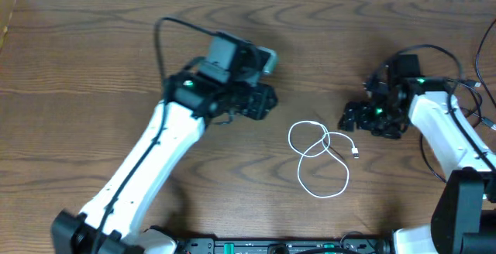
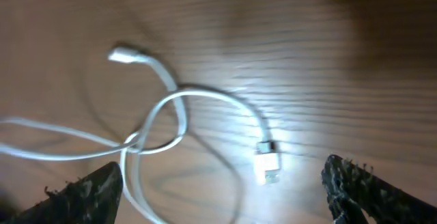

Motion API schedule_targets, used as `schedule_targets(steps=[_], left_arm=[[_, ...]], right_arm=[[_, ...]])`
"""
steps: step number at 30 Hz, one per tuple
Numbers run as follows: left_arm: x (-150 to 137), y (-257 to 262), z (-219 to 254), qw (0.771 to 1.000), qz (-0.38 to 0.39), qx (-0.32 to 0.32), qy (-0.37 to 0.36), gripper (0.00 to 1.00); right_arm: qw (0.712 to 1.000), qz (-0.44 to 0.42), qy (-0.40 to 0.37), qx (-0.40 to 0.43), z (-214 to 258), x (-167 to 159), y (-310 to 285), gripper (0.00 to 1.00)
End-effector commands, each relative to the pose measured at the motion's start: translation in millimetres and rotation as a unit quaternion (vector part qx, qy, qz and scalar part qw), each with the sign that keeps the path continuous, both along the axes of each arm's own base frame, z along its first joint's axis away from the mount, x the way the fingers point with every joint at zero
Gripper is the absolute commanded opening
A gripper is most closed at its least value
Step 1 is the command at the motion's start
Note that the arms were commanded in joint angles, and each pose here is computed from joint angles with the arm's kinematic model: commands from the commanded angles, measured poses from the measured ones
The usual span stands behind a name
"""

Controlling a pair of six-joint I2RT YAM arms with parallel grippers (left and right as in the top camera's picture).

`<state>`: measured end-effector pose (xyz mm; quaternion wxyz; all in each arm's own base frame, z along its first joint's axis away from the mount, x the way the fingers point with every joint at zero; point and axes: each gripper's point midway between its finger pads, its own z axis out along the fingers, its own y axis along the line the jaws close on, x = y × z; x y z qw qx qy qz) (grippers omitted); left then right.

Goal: Untangle cables

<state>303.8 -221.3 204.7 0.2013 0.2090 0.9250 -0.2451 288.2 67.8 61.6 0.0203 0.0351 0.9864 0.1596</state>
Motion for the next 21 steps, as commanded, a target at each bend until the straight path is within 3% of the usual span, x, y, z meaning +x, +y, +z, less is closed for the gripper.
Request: schedule_targets(steps=[1,7,13,21], left_arm=[[0,20,-5,0.999,0.026,0.017,0.019,0.43],[-6,40,-15,0.997,0.048,0.033,0.056,0.43],[-8,41,-15,0.996,0.048,0.034,0.060,0.43],[-12,42,-17,0.996,0.048,0.039,0.070,0.43]], right_arm=[[0.999,0.046,0.003,0.021,4,-7,28,0.90],[0.996,0.094,0.006,0.001,2,-20,58,0.81],[0.995,0.060,-0.007,-0.083,-10,-17,54,0.68],[0.994,-0.001,-0.029,-0.106,-27,-11,54,0.56]])
